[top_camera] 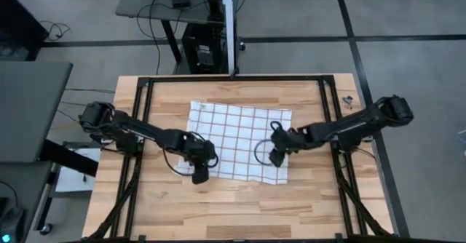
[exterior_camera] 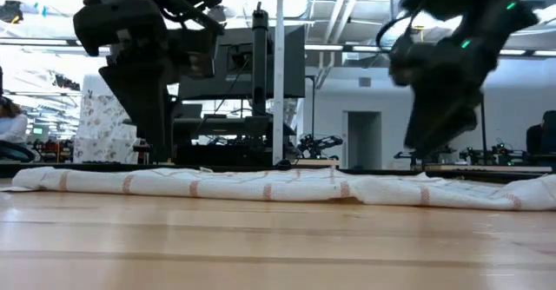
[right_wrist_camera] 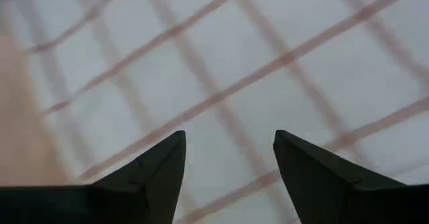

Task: Roll towel
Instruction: Fold the white stripe kitchen towel

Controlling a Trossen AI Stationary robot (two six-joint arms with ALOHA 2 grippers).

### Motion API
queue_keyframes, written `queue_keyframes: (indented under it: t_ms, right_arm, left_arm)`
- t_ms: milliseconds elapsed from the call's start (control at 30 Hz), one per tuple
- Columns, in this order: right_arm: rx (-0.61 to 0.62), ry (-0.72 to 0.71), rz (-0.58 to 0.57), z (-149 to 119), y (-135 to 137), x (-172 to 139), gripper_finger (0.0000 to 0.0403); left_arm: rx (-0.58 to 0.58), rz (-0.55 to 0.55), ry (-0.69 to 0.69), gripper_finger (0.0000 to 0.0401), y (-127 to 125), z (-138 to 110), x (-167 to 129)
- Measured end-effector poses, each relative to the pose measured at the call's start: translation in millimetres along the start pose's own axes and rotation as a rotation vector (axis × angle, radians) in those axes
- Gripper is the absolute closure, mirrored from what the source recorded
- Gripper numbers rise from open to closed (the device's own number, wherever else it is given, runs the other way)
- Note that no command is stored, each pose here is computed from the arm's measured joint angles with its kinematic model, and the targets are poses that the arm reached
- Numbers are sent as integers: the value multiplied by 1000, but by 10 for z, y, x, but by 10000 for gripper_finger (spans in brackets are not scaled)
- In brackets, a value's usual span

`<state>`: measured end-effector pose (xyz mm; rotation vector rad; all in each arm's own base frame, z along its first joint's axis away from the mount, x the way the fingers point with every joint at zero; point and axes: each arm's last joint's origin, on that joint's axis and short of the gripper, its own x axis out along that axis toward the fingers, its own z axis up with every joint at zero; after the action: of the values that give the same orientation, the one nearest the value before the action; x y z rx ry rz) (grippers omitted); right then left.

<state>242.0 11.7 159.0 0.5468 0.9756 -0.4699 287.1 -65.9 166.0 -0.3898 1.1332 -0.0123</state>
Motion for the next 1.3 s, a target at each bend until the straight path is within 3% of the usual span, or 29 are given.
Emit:
queue_keyframes:
  t_ms: [133, 367, 567, 733, 933, 1000, 1133, 1300]
  right_arm:
    - [-1, 49, -115, 147, -299, 196, 189]
    - [-81, 148, -77, 229, -499, 305, 195]
    - [-104, 218, 20, 32, -239, 212, 198]
    - [-104, 254, 73, -236, 79, 139, 198]
    - [-199, 222, 252, -472, 511, 0, 198]
    - [-269, 202, 289, -437, 627, -95, 198]
    - [-400, 163, 296, -275, 712, -306, 198]
    - [-429, 105, 102, -38, 491, -329, 198]
  left_arm:
    - [-46, -1, 11, 231, -111, -60, 212]
    - [-128, 95, -16, 231, -127, -98, 392]
    - [-145, 180, -39, 232, -14, -65, 327]
    - [-17, 236, 50, 232, 73, -118, 239]
    - [88, 293, 173, 232, 225, -182, 48]
    - [71, 302, 181, 232, 244, -164, -79]
    - [-35, 260, 72, 232, 159, -44, -398]
    - [-237, 110, -157, 232, -11, 88, -458]
